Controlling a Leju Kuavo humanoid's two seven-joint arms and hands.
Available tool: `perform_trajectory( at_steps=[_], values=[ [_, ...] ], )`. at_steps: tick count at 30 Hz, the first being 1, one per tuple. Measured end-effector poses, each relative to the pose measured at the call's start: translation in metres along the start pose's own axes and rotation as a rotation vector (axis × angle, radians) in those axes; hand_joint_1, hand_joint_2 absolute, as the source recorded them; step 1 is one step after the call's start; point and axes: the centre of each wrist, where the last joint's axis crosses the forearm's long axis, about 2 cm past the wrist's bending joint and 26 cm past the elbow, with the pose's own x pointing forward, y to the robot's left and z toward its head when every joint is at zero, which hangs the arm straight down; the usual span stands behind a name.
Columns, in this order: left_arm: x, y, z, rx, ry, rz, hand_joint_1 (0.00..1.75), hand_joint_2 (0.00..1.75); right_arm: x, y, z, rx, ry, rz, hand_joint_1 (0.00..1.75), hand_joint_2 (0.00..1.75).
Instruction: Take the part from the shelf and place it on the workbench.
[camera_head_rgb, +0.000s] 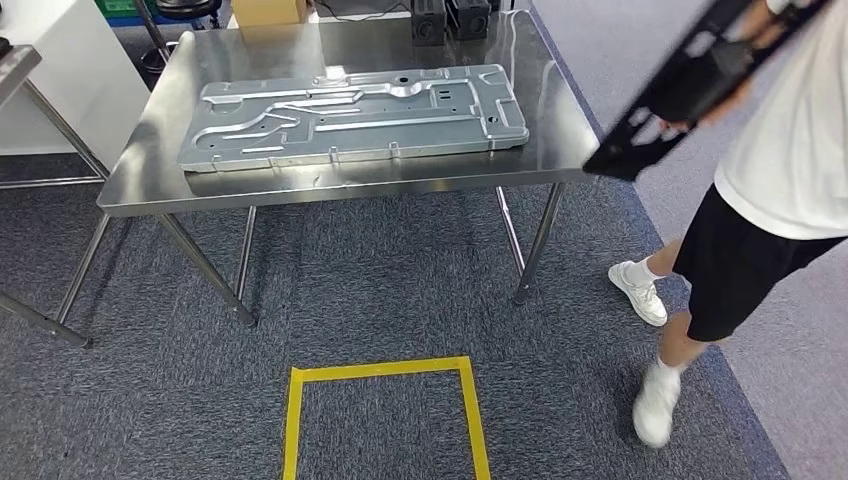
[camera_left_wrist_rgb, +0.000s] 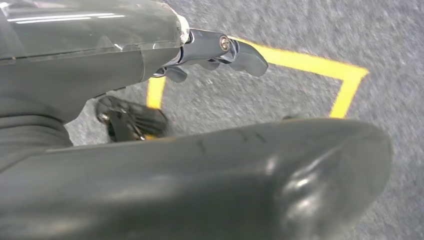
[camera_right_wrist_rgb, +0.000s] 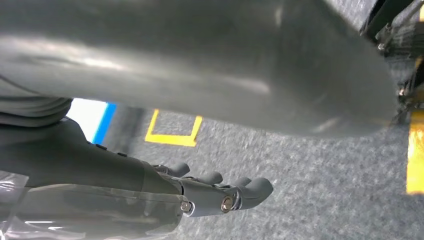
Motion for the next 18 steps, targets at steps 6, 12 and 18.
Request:
perform_trajectory(
  at_steps=[6, 12, 18],
  values=[
    [-0.0007, -0.0011, 0.0004, -0.013, -0.004, -0.005, 0.00, 0.00, -0.0005, -0.0012, 0.0002, -0.006, -0.014, 0.000, 0.00, 0.00],
    [-0.0006, -0.0016, 0.0003, -0.025, 0.001, -0.017, 0.00, 0.00, 0.0017, -0.0003, 0.0000, -0.014, -0.014, 0.002, 0.00, 0.00],
    [-0.0054, -0.0028, 0.0037, -0.028, 0.035, -0.025, 0.00, 0.00, -0.0013, 0.0006, -0.0002, -0.009, 0.021, 0.005, 0.00, 0.00]
  ],
)
